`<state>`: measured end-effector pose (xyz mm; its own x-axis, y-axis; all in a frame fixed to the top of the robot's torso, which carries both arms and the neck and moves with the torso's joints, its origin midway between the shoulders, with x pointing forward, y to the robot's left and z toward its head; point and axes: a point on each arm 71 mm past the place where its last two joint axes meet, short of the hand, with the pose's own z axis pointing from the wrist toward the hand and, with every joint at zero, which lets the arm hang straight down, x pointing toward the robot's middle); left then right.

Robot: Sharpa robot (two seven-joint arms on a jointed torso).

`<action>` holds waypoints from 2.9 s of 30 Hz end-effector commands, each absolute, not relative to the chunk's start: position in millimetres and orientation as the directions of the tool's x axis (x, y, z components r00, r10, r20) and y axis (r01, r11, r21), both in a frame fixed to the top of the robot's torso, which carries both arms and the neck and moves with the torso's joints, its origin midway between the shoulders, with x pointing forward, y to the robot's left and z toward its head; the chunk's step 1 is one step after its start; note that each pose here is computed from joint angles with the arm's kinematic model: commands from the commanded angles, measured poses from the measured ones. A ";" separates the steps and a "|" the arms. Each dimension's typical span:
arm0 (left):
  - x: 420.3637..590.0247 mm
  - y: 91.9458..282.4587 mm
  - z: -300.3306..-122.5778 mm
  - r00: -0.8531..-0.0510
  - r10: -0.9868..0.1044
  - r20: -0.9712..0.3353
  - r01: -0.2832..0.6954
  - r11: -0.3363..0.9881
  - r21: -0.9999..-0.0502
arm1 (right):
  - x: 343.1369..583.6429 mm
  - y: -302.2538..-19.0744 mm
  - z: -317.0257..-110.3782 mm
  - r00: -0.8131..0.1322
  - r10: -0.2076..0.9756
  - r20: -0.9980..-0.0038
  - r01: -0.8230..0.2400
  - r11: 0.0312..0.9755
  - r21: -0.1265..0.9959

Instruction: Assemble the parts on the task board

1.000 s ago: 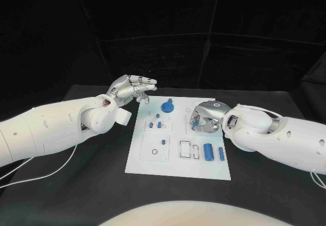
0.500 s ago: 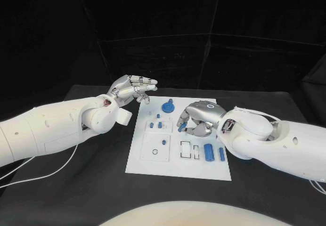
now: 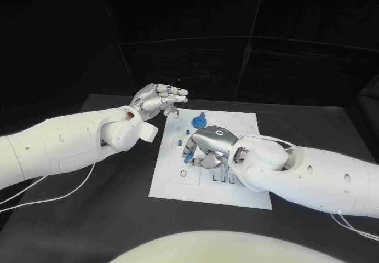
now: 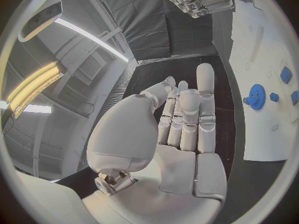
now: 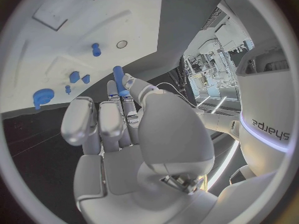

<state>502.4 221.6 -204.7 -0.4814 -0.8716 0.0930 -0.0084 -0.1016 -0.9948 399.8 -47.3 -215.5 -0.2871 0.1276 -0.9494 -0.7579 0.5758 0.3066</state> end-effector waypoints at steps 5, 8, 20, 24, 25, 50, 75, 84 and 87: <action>502.8 220.9 -203.1 -0.485 -0.869 0.099 -0.004 -0.111 -0.994 | 398.0 -35.8 -230.4 -0.306 0.075 -0.949 -0.779 0.553 0.295; 502.9 220.4 -203.2 -0.485 -0.869 0.099 -0.004 -0.111 -0.994 | 397.6 -32.6 -235.8 -0.312 0.060 -0.948 -0.778 0.556 0.292; 503.7 219.2 -203.4 -0.487 -0.867 0.100 -0.004 -0.112 -0.994 | 394.8 -25.9 -244.8 -0.334 0.016 -0.942 -0.781 0.555 0.286; 503.8 219.0 -203.5 -0.488 -0.867 0.100 -0.004 -0.112 -0.994 | 394.6 -25.6 -246.1 -0.337 0.004 -0.941 -0.781 0.556 0.283; 503.9 219.0 -203.5 -0.488 -0.867 0.100 -0.004 -0.112 -0.994 | 394.5 -25.5 -246.3 -0.338 0.002 -0.941 -0.781 0.557 0.282; 503.7 219.3 -203.5 -0.489 -0.866 0.101 -0.006 -0.112 -0.994 | 395.1 -19.8 -252.0 -0.310 -0.067 -0.949 -0.782 0.585 0.214; 503.4 219.9 -203.6 -0.490 -0.866 0.101 -0.008 -0.112 -0.994 | 391.6 -13.8 -248.3 -0.297 -0.004 -0.955 -0.789 0.564 0.243; 503.2 221.6 -203.6 -0.489 -0.867 0.101 -0.009 -0.111 -0.994 | 393.5 -29.8 -239.3 -0.254 0.125 -0.959 -0.773 0.569 0.279; 503.3 223.0 -203.7 -0.486 -0.868 0.100 -0.009 -0.109 -0.994 | 393.1 -40.3 -234.6 -0.242 0.186 -0.952 -0.762 0.571 0.305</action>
